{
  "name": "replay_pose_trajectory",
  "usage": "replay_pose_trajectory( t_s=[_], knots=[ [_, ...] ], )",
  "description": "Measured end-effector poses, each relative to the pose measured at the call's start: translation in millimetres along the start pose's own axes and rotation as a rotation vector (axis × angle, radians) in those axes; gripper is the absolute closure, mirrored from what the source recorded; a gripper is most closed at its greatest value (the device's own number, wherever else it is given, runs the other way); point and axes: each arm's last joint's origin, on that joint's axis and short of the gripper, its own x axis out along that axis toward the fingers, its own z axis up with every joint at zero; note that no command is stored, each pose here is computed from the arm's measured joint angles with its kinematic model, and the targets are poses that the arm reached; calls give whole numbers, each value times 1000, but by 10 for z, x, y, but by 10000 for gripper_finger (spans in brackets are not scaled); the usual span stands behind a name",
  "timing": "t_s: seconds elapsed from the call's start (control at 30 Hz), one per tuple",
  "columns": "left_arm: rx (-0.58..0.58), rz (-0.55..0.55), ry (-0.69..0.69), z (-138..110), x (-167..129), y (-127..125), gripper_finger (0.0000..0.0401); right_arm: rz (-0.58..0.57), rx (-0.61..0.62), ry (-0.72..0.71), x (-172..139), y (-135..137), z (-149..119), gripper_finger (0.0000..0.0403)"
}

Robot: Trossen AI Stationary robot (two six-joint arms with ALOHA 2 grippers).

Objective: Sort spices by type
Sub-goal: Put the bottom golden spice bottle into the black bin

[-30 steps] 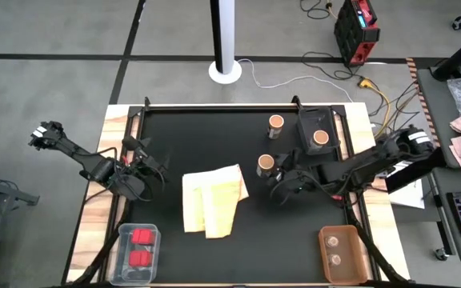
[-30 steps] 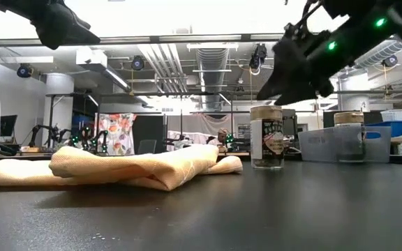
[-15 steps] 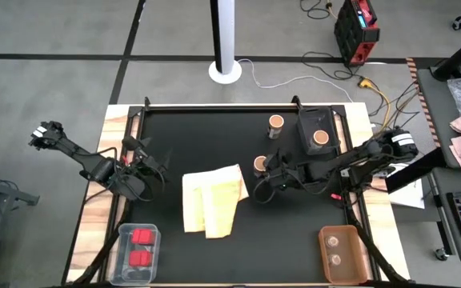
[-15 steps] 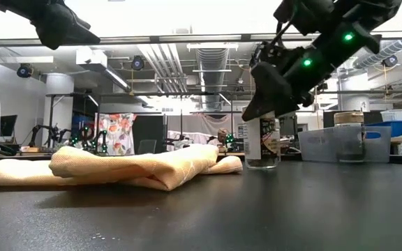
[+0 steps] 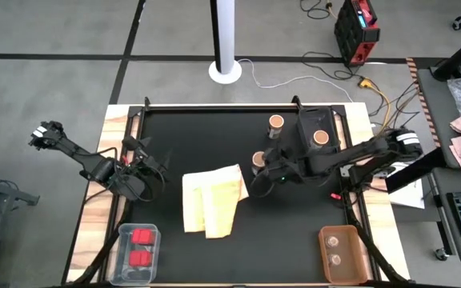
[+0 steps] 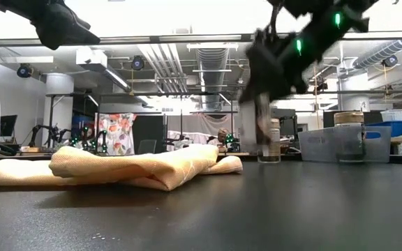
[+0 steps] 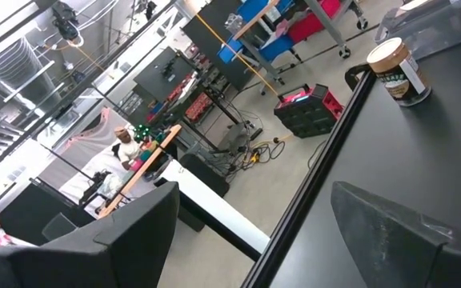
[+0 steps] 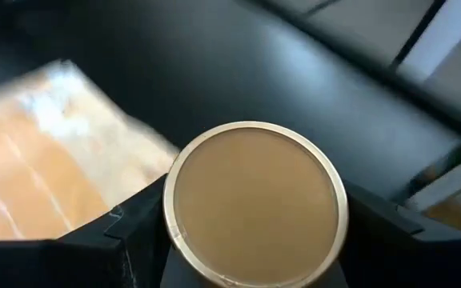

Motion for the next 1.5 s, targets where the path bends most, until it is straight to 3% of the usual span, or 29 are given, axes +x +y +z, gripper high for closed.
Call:
replay_pose_trajectory(
  t_s=[0.1,0.33,0.5,0.63,0.9,1.5],
  knots=[
    [0,0,0,0,0,-1,90,-67,39,-56,-195,-60,272,135],
    [0,0,0,1,0,-3,90,-530,208,-75,-660,-546,718,135],
    [-1,0,0,2,1,-4,90,-734,255,-9,-719,-958,795,135],
    [-6,0,0,4,1,-4,90,-812,277,-22,-729,-1182,763,135],
    [-8,0,0,5,1,-4,90,-942,352,1,-539,-1514,430,135],
    [-12,1,-1,11,1,0,90,-968,492,-21,-193,-1859,143,135]
  ],
)
